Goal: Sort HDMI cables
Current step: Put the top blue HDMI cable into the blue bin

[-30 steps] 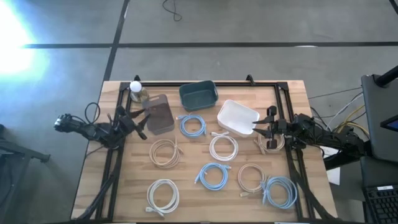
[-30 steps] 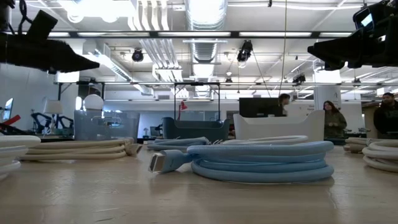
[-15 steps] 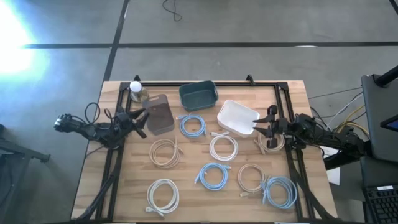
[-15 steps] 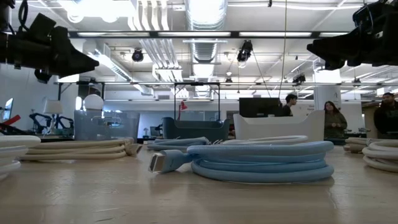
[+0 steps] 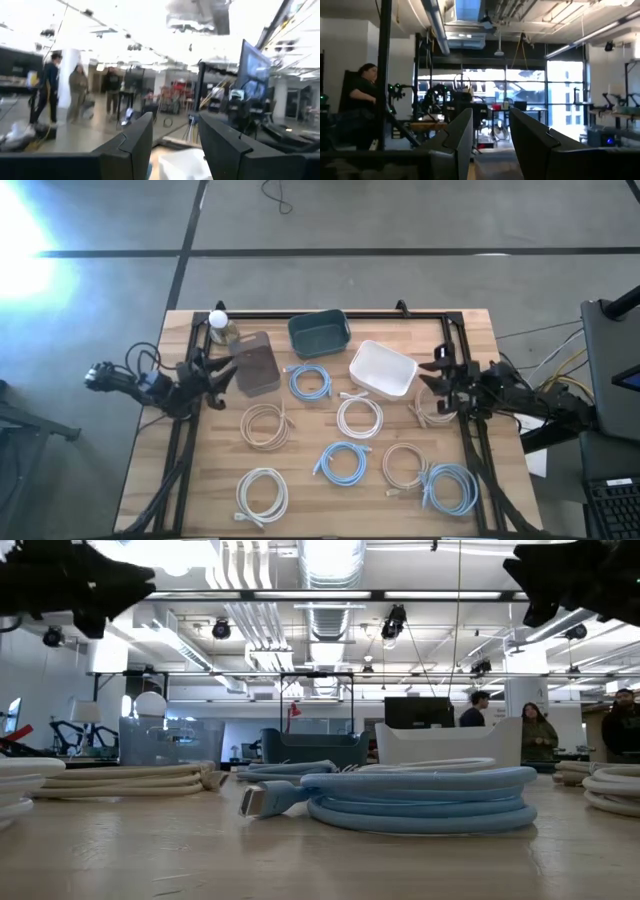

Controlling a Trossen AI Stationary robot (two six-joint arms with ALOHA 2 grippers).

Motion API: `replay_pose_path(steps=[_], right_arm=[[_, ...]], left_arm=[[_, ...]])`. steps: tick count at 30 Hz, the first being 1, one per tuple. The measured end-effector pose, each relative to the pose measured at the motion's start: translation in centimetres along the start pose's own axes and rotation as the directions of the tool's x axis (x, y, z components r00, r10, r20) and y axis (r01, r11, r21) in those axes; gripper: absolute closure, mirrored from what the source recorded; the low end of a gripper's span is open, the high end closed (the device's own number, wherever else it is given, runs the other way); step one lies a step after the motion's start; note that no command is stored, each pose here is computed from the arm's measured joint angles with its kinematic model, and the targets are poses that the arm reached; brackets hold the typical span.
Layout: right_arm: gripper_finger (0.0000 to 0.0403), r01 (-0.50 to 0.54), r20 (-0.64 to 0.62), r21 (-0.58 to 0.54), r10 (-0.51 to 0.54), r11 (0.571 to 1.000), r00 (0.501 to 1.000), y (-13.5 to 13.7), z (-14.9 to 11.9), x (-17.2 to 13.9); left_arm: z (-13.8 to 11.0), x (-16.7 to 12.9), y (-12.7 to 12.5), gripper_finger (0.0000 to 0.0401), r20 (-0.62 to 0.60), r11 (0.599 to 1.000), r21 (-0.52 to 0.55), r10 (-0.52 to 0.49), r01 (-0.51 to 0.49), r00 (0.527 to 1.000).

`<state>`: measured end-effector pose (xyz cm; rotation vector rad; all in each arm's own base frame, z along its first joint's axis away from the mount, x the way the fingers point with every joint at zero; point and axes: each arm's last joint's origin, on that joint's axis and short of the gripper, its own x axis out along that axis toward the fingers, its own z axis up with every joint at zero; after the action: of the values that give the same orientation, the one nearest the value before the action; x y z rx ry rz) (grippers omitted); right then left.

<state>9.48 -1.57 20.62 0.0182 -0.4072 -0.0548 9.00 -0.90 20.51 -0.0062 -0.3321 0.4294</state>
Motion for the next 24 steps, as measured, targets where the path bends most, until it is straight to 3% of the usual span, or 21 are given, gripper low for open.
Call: replay_pose_path(steps=[8, 16, 20, 24], right_arm=[[0.0239, -0.013, 0.016, 0.051, 0.012, 0.999, 1.0, -0.2, -0.6, 1.9], [0.0203, 0.026, -0.219, 0.092, -0.005, 0.995, 0.976, -0.8, -0.9, 6.8], [0.0204, 0.075, -0.44, 0.121, -0.014, 0.99, 0.898, -1.2, -1.7, 9.4], [0.0211, 0.149, -0.709, 0.137, -0.008, 0.979, 0.706, -1.4, -3.7, 10.9]], left_arm=[[1.4, 1.5, -1.1, 0.0238, -0.072, 0.998, 0.053, -0.027, 0.031, 0.997], [3.4, 4.6, -3.4, 0.0238, -0.196, 0.991, 0.116, -0.038, 0.062, 0.98], [3.3, 6.1, -4.7, 0.0238, -0.275, 0.992, 0.108, -0.038, 0.07, 0.961], [2.6, 7.5, -6.1, 0.0238, -0.355, 0.994, 0.083, -0.042, 0.077, 0.934]])
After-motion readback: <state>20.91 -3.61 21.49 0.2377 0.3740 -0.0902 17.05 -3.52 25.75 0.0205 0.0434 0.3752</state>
